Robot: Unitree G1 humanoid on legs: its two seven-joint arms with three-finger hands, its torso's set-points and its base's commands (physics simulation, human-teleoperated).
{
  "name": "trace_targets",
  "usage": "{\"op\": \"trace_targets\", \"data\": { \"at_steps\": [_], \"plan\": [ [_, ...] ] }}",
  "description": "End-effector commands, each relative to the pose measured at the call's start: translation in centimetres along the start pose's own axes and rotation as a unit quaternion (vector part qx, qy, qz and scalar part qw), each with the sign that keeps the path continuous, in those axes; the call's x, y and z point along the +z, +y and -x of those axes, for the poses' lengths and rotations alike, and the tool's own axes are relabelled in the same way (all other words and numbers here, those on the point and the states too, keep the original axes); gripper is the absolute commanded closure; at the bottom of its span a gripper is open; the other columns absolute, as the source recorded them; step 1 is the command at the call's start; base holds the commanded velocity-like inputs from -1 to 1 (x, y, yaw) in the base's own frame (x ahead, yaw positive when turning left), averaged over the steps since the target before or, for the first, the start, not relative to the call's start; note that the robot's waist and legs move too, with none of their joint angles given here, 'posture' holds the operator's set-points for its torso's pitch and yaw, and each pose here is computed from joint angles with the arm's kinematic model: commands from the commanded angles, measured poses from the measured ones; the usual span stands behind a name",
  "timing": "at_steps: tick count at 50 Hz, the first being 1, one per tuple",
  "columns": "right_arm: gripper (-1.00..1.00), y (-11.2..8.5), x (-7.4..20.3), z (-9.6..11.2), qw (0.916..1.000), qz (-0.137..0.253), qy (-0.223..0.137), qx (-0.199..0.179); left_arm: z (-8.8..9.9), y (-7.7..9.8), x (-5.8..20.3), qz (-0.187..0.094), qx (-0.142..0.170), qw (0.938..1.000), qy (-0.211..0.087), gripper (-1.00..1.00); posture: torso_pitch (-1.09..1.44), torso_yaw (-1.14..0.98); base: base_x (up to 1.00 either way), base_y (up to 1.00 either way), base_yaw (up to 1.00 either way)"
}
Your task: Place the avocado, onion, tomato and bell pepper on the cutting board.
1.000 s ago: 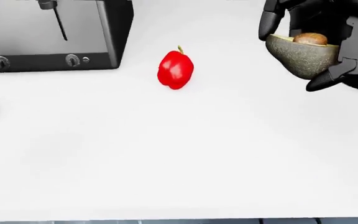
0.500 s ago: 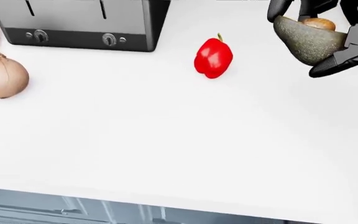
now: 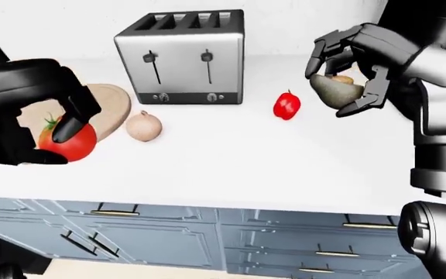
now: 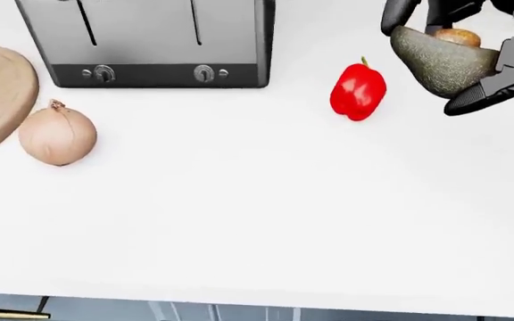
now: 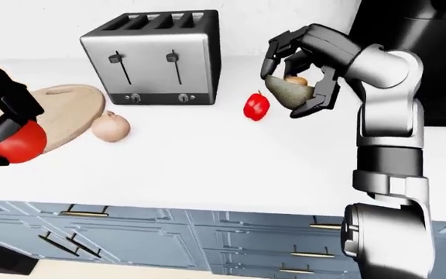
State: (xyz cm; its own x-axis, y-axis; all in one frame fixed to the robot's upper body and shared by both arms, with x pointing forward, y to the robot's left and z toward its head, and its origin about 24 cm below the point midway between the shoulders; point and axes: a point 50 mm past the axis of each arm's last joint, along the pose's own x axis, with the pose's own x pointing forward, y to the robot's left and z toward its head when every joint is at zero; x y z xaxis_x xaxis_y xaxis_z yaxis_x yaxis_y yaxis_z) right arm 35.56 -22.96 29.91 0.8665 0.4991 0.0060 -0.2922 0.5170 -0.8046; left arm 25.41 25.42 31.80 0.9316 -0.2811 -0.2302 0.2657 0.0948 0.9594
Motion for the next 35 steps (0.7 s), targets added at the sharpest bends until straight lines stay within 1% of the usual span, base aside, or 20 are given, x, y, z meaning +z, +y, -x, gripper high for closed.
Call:
{"op": "trace_targets", "data": {
  "at_steps": [1,3,11,28,35],
  "plan": [
    [1.00,-2.22,1.76,1.25,0.9984,0.023,-0.025,-0.045,1.73,2.33,1.00,-0.023,0.059,0.9980,-0.008,1.00,0.00,0.00,0.00,0.28,0.00],
    [1.00,-2.18,1.75,1.28,0.9984,0.024,-0.025,-0.044,1.91,2.89,1.03,-0.022,0.066,0.9975,-0.009,1.00,0.00,0.00,0.00,0.29,0.00],
    [1.00,-2.06,1.81,1.45,0.9986,0.024,-0.026,-0.041,1.93,3.13,0.81,-0.020,0.074,0.9970,-0.009,1.00,0.00,0.00,0.00,0.29,0.00],
    [1.00,-1.81,1.67,1.54,0.9988,0.021,-0.026,-0.035,1.98,2.93,0.65,-0.020,0.072,0.9972,-0.007,1.00,0.00,0.00,0.00,0.28,0.00],
    [1.00,-1.77,1.64,1.56,0.9989,0.022,-0.025,-0.032,1.93,2.97,0.59,-0.021,0.071,0.9972,-0.007,1.00,0.00,0.00,0.00,0.09,0.00]
  ]
}}
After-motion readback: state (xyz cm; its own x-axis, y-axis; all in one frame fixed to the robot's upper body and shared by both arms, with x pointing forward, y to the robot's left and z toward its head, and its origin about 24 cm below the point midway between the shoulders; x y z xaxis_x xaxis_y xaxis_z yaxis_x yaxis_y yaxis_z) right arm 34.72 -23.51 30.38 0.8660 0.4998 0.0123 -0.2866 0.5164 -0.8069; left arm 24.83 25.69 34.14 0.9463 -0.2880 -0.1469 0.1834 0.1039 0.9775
